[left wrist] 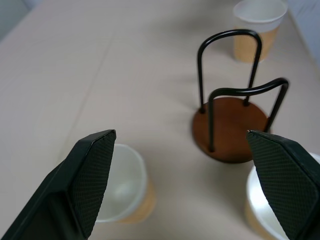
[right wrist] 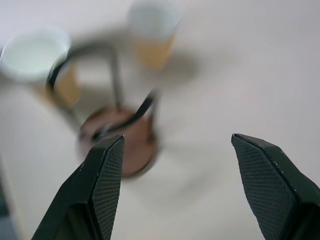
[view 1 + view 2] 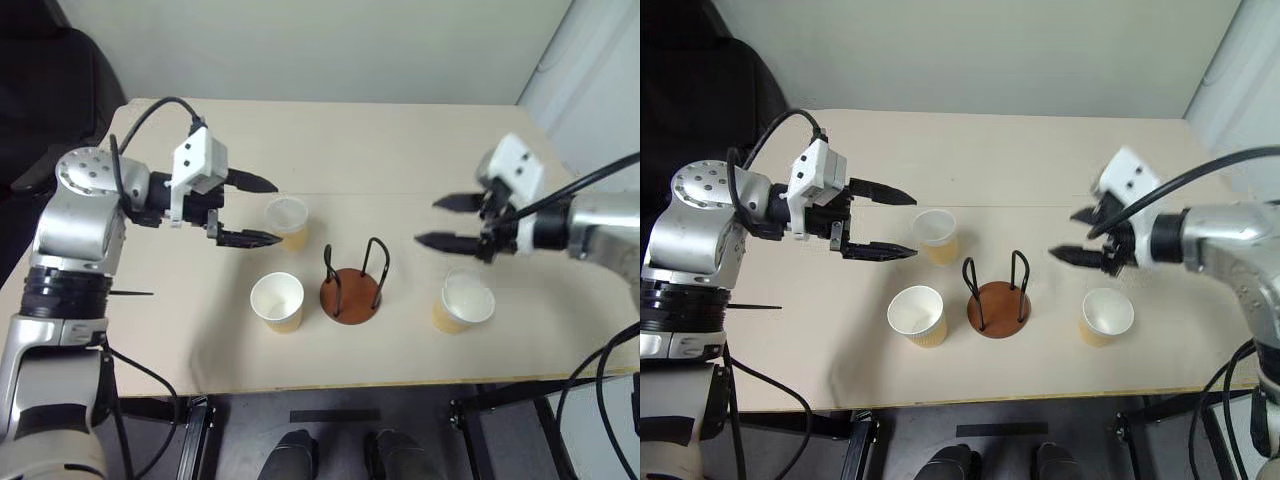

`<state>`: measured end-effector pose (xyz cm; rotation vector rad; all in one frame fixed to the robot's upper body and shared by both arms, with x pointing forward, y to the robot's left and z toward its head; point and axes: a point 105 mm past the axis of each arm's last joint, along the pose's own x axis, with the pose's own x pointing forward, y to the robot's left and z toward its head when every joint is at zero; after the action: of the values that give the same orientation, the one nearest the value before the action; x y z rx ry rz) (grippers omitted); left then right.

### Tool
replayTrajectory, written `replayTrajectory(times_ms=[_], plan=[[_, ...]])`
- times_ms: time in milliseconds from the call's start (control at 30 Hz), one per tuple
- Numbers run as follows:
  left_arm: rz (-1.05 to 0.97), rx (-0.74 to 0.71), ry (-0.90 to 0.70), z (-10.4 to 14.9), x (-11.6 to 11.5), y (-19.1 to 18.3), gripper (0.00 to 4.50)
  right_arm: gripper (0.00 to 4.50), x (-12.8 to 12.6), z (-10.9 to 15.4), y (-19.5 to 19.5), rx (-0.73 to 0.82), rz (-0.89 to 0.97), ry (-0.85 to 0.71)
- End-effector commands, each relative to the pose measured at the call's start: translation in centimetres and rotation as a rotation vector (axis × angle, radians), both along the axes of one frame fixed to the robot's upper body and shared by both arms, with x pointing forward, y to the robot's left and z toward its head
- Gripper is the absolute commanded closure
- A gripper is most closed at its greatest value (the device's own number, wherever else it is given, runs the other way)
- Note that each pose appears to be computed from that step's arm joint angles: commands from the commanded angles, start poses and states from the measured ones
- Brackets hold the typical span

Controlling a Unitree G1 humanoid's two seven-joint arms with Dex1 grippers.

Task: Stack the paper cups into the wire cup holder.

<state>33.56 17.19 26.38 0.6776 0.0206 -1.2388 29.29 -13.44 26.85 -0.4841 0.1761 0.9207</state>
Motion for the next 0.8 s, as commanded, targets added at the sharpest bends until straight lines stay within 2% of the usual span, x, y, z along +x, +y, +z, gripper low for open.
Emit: replayTrajectory(times_ms=[33, 400, 567, 800], plan=[[0.002, 0.009, -0.060, 1.4, 0.0, 0.2, 0.00, 1.08, -0.5, 1.5, -0.2, 0.003, 0.000, -0.063], [0.038, 0.068, -0.068, 1.0, 0.6, 1.2, 0.00, 1.08, -0.4, 1.2, -0.5, -0.028, -0.002, -0.068], [0.099, 0.191, -0.177, -0.2, 2.2, 2.1, 0.00, 1.08, -0.5, 1.4, -0.4, -0.028, 0.010, -0.079], [0.123, 0.266, -0.310, -1.3, 3.9, 1.7, 0.00, 1.08, -0.7, 2.2, 0.3, -0.002, 0.041, -0.087]])
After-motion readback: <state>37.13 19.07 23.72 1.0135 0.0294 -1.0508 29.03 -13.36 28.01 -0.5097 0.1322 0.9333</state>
